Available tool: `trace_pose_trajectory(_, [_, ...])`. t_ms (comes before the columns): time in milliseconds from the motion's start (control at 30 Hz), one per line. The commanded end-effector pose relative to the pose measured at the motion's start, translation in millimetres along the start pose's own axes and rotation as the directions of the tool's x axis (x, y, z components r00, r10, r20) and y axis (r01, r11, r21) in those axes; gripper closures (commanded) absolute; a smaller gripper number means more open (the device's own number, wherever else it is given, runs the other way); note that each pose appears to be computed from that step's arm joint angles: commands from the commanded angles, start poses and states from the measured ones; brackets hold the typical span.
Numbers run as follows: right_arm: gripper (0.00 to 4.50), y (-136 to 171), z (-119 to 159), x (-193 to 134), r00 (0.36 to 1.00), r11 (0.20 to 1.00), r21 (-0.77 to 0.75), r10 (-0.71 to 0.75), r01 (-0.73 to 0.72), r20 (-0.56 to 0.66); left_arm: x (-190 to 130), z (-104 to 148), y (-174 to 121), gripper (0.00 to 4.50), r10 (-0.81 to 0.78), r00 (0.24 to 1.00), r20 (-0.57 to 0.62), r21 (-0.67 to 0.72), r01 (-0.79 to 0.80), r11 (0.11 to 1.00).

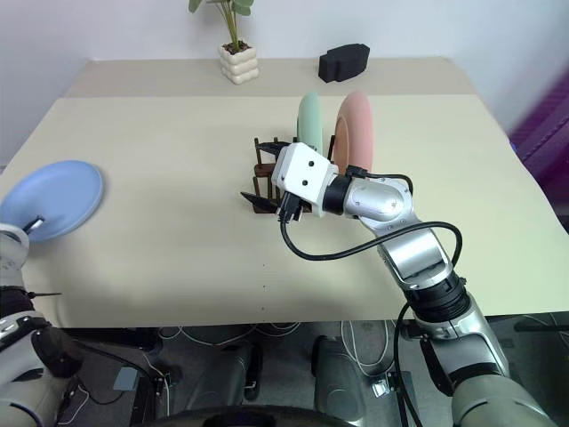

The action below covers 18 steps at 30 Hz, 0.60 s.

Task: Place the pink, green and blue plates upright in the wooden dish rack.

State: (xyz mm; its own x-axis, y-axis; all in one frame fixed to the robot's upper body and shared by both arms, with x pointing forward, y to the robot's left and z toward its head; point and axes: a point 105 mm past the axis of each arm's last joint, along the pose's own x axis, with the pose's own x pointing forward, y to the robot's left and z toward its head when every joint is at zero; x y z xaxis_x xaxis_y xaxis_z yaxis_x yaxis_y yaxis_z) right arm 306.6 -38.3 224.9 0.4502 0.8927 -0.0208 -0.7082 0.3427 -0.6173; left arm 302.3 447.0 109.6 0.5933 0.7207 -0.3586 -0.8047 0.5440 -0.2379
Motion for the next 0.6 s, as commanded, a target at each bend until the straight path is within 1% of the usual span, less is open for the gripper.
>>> trace_pose_trajectory(33, [0.59,-7.2,13.5,-2.9,0.999,0.999,-0.041,-0.028,0.03,0.042,-5.9,0.0,-22.5,4.43,-0.09,0.996,0.015,-0.008,0.09,0.996])
trace_pose_trajectory(100, [0.59,-7.4,13.4,-2.9,0.999,0.999,-0.043,-0.029,0.031,0.041,-9.7,3.6,-34.6,4.43,-0.137,0.989,0.048,-0.023,0.138,0.99])
trace_pose_trajectory(167, [0.59,-8.0,13.2,-3.1,0.999,0.998,-0.048,-0.032,0.034,0.038,-20.5,19.8,-57.2,4.43,-0.228,0.962,0.151,-0.07,0.241,0.968])
trace_pose_trajectory(200, [0.59,-8.4,12.9,-3.1,0.999,0.998,-0.055,-0.033,0.035,0.035,-30.4,30.4,-74.7,4.43,-0.293,0.932,0.212,-0.084,0.316,0.945])
trace_pose_trajectory(300, [0.59,-9.5,12.1,-2.4,0.999,0.996,-0.078,-0.039,0.041,0.028,-55.8,50.0,-111.8,4.43,-0.407,0.855,0.321,-0.074,0.451,0.889])
trace_pose_trajectory(400, [0.59,-11.6,9.2,-0.3,0.999,0.986,-0.158,-0.051,0.05,0.001,-94.1,69.2,-154.4,4.43,-0.519,0.742,0.424,0.034,0.56,0.828])
trace_pose_trajectory(467, [0.59,-12.5,7.4,1.1,0.998,0.977,-0.204,-0.059,0.055,-0.012,-112.9,74.9,-172.0,4.43,-0.57,0.683,0.457,0.076,0.609,0.79])
trace_pose_trajectory(500, [0.59,-13.4,6.0,2.4,0.997,0.969,-0.238,-0.068,0.061,-0.022,-125.9,77.7,-184.0,4.43,-0.606,0.64,0.472,0.092,0.648,0.756])
trace_pose_trajectory(567, [0.59,-16.1,4.6,5.9,0.995,0.947,-0.312,-0.097,0.081,-0.035,-161.0,86.1,-209.3,4.43,-0.686,0.51,0.519,0.153,0.734,0.662])
trace_pose_trajectory(600, [0.59,-17.1,4.3,6.9,0.993,0.938,-0.334,-0.108,0.09,-0.037,-171.8,88.2,-215.4,4.43,-0.706,0.47,0.53,0.169,0.757,0.631])
